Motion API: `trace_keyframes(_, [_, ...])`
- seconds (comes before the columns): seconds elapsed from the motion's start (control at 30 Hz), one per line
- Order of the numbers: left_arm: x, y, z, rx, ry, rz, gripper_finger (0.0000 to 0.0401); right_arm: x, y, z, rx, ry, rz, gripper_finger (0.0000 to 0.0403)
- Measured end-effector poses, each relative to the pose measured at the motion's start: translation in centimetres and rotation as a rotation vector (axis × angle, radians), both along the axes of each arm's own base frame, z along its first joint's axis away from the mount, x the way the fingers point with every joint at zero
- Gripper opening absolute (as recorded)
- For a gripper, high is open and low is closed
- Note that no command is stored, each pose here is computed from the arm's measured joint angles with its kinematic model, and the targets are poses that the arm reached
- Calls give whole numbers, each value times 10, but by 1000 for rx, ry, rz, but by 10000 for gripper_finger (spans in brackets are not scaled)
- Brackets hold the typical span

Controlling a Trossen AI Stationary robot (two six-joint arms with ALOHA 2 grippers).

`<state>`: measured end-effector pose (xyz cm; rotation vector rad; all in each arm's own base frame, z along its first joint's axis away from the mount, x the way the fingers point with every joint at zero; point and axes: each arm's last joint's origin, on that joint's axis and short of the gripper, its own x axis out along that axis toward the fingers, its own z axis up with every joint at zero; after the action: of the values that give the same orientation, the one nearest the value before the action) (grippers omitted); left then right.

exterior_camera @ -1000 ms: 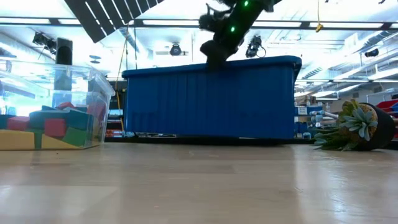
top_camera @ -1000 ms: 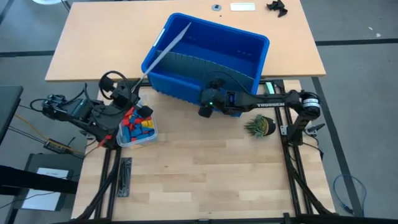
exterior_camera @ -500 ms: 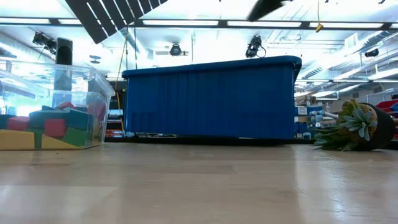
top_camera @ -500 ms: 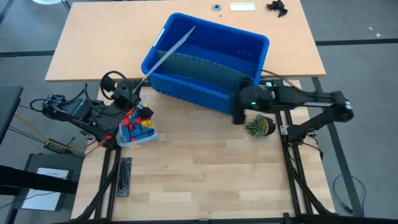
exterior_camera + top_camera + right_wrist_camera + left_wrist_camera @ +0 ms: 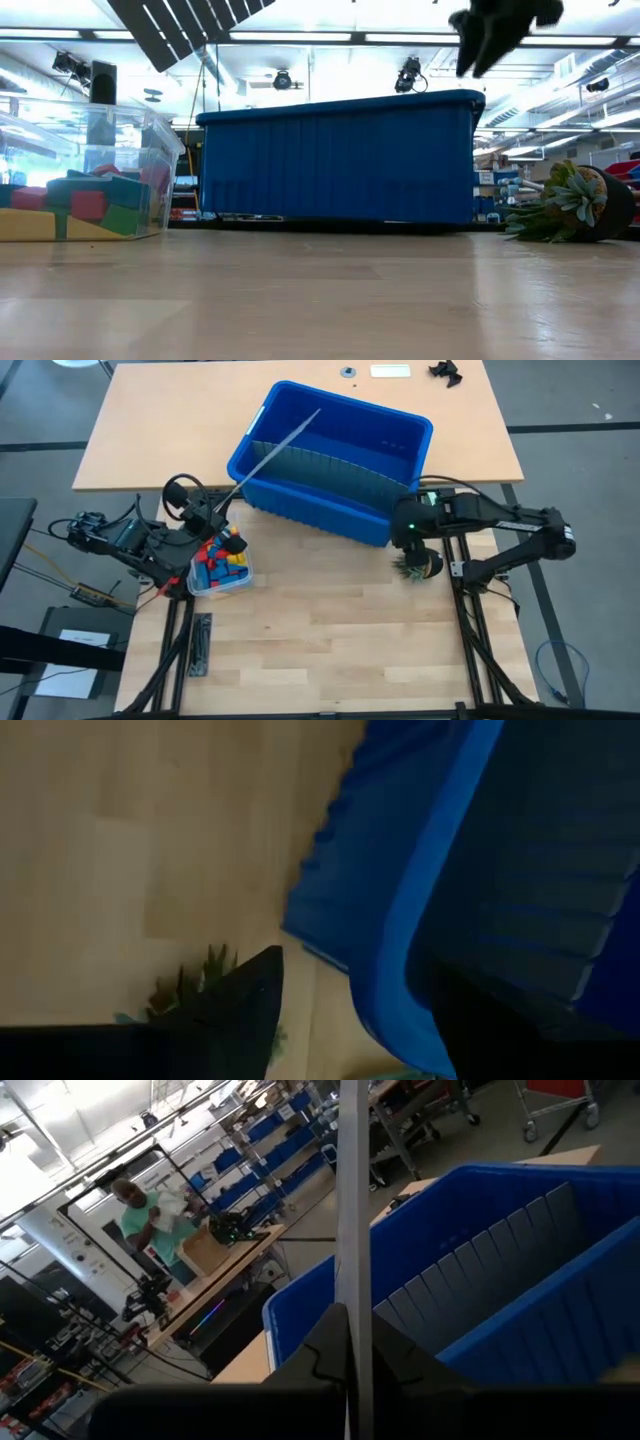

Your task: Sort Items/Unsort Items

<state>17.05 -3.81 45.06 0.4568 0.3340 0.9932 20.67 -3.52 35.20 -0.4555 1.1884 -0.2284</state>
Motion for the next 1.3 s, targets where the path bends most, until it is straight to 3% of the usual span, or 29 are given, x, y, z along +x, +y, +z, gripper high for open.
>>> trace_keyframes(0.17, [0,0,0,2,4,0,15,3,-19,-19,-57,47,-72,222])
trace_keyframes(0.33, [0,0,0,2,4,0,15,5,-31,-25,-39,79,-102,198])
trace_keyframes(0.6, [1,-1,-1,-14,14,-46,15,15,-33,-30,-23,42,-116,106])
trace_keyframes(0.83, [1,-1,-1,-15,15,-49,15,32,-13,-36,-94,56,-169,96])
trace_keyframes(1.13, [1,-1,-1,-13,17,-49,15,68,14,-27,-66,-31,-191,93])
trace_keyframes(1.3, [1,-1,-1,-13,17,-49,15,86,23,-30,-54,-18,-264,93])
